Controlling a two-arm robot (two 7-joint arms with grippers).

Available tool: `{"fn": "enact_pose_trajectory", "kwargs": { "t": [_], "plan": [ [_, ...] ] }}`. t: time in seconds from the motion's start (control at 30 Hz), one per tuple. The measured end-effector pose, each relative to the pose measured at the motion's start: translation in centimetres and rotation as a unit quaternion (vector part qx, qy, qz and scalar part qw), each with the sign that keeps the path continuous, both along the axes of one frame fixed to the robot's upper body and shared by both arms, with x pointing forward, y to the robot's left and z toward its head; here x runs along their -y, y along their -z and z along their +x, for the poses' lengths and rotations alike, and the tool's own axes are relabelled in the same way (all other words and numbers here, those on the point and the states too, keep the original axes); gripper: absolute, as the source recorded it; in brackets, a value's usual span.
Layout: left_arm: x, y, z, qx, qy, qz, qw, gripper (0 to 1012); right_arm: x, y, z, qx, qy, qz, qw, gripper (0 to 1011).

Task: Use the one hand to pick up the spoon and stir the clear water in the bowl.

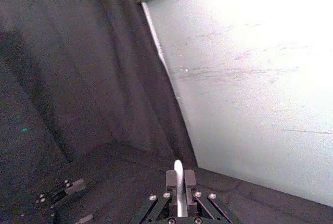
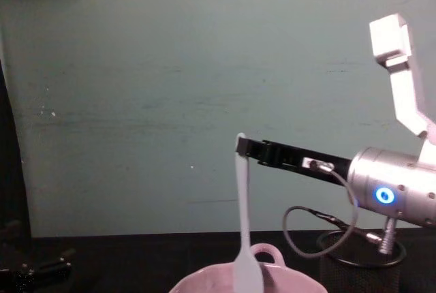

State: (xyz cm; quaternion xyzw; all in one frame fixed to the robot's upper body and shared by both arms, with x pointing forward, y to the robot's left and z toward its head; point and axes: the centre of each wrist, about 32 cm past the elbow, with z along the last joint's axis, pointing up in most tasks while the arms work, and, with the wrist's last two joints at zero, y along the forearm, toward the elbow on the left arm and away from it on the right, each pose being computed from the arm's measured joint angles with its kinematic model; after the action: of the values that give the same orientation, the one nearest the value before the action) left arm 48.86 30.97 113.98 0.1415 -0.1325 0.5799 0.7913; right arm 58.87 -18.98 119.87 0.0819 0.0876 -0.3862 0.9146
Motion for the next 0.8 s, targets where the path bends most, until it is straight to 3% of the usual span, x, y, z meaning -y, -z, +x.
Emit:
{"fn": "enact_pose_trajectory", "kwargs": {
  "t": [0.2,0.47,0.8],
  "plan": [
    [0.00,0.00,0.00,0.000,0.000,0.000,1.0000,1011,1.4,-0.2,-0.7,0.002,0.012,-0.004,0.9999,95],
    [0.00,0.00,0.00,0.000,0.000,0.000,1.0000,1011,2.1,-0.2,-2.2,0.000,0.012,-0.011,0.9999,95],
    [0.00,0.00,0.00,0.000,0.000,0.000,1.0000,1011,0.8,0.0,-4.0,-0.004,-0.012,-0.009,0.9999,95]
  ]
}}
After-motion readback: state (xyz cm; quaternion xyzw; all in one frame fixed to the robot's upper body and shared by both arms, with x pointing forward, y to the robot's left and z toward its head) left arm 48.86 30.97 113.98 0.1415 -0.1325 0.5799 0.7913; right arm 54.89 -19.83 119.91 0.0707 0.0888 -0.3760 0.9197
